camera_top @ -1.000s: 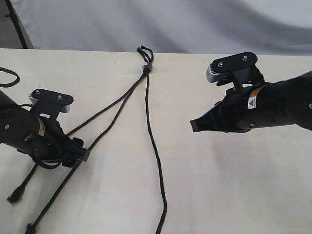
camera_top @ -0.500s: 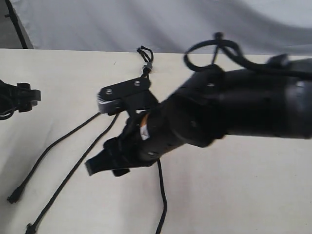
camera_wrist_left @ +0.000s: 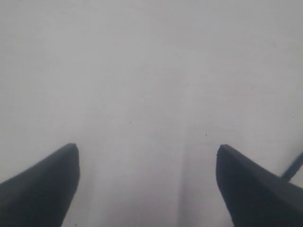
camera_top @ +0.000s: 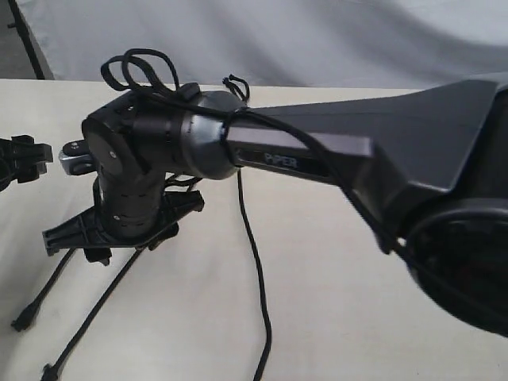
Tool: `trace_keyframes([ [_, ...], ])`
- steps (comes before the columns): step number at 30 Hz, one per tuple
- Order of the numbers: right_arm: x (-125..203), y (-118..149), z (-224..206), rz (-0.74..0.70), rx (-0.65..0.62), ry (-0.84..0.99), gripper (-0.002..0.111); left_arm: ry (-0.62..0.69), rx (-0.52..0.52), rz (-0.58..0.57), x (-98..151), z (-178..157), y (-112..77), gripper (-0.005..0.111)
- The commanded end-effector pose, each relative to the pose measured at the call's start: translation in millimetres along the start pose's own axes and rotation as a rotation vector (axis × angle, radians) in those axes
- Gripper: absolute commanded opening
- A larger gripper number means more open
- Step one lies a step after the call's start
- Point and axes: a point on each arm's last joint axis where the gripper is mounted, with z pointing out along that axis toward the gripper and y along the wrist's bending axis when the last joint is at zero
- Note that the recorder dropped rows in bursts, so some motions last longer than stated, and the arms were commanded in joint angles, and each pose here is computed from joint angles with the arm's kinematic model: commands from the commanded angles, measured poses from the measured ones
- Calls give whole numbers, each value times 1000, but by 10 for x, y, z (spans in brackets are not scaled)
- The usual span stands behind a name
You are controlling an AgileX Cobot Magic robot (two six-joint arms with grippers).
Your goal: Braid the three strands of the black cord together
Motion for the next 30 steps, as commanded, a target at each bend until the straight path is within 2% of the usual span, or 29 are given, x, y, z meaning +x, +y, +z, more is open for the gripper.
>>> trace_keyframes([
  [1,-102,51,114,33,38,62,56,1,-4,-27,11,-13,18,74],
  [9,-176,72,375,61,94,127,56,1,-4,-40,11,-13,18,74],
  [11,-167,58,422,58,121,157,52,1,-4,-42,11,-13,18,74],
  [18,-100,38,562,-28,129,226,13,-5,-2,-42,6,-13,16,74],
  [20,-133,65,483,-94,95,218,1,-10,1,-42,1,-13,13,74],
  [25,-288,110,-18,-207,58,115,0,-13,3,-42,-2,-13,12,74],
  [30,-493,-103,-794,-219,38,-32,0,-13,3,-42,-2,-13,12,74],
])
